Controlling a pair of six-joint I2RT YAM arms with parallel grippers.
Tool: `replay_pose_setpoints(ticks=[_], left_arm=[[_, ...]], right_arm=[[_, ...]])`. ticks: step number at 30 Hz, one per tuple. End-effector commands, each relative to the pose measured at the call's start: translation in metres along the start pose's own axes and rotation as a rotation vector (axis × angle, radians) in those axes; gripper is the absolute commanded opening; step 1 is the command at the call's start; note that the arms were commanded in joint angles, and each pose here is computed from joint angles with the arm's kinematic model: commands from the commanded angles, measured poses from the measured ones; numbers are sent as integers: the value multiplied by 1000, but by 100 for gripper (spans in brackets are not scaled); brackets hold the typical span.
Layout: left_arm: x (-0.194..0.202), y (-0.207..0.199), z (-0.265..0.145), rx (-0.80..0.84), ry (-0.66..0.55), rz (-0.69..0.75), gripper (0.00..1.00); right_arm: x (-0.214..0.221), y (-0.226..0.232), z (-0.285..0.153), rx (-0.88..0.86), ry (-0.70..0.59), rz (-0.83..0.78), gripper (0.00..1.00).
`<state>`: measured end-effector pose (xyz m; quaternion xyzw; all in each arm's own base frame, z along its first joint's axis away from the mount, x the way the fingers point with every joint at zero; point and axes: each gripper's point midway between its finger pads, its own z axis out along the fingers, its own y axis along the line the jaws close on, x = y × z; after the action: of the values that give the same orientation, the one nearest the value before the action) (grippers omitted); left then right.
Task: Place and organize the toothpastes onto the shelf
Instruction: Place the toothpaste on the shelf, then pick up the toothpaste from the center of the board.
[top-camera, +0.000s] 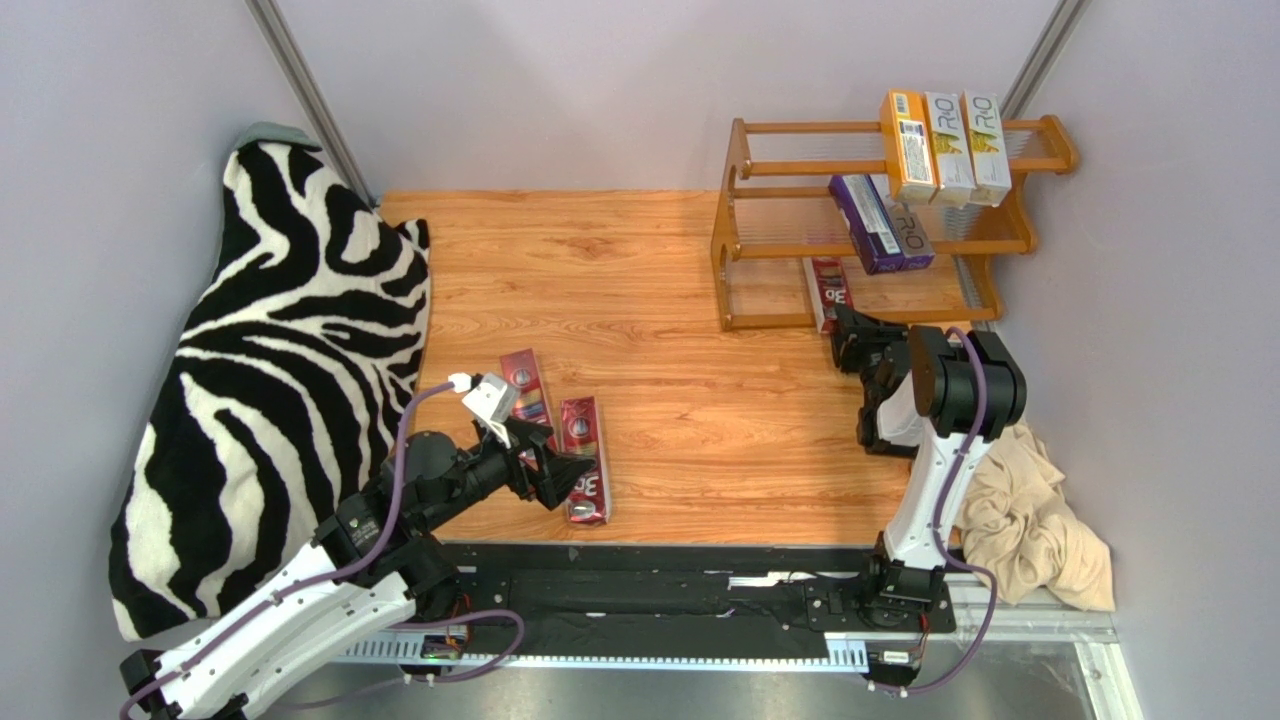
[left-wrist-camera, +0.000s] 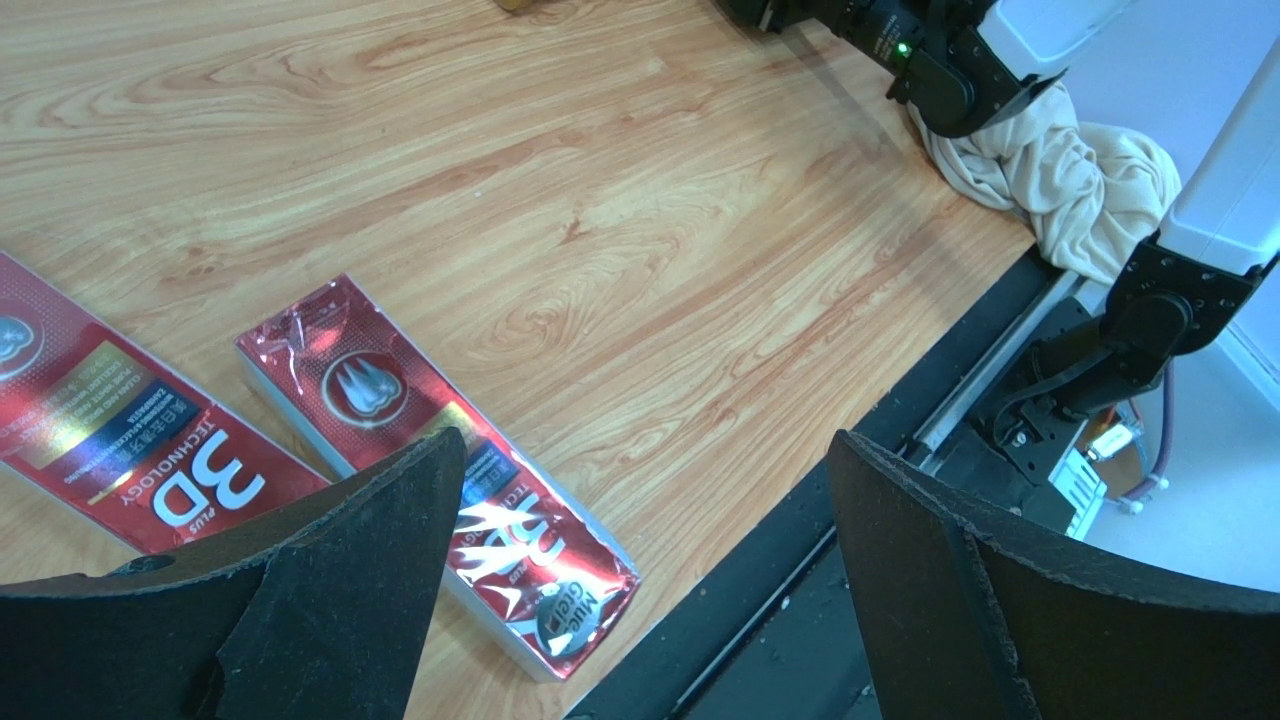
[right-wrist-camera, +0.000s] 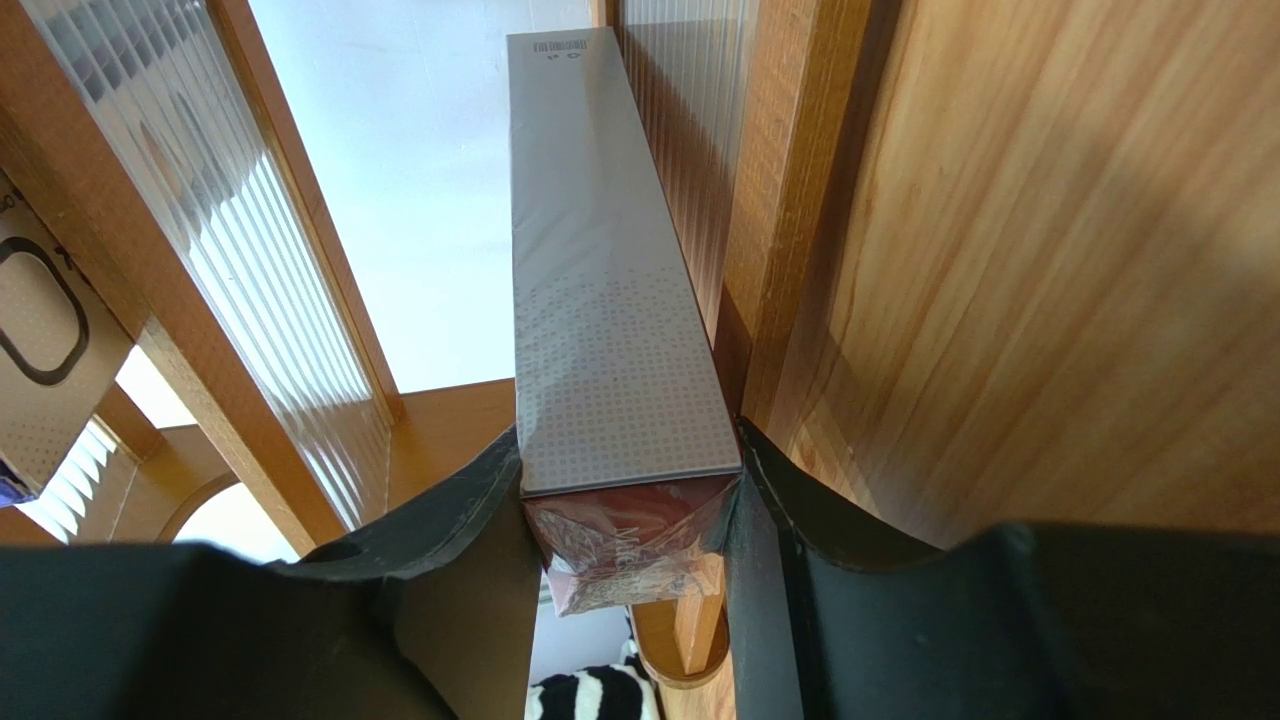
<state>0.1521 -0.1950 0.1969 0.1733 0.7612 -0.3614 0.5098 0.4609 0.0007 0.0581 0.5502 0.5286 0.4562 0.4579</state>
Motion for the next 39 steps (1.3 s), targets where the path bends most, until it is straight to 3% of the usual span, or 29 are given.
replay_pose_setpoints(ticks=[1,4,5,8,31,39], left_arm=[[-3,-2,-1,10,-16,10,99],[-4,-2,-2,12,-18,10,99],[-3,-2,-1,10,-16,10,99],[-2,-2,-1,10,-14,8,99],[-3,-6,-8,31,-18,-19,99],[1,5,-3,-65,41,-74,99]], right_arm=[[8,12,4,-68,15,-53,43],[11,10,0,-66,27,-77,59],[12,10,-1,-66,29,-80,71],[13,8,-5,-68,34,-86,83],[25,-37,-71,75,81,-80,93],[40,-30,-106,67,161,-157,92]])
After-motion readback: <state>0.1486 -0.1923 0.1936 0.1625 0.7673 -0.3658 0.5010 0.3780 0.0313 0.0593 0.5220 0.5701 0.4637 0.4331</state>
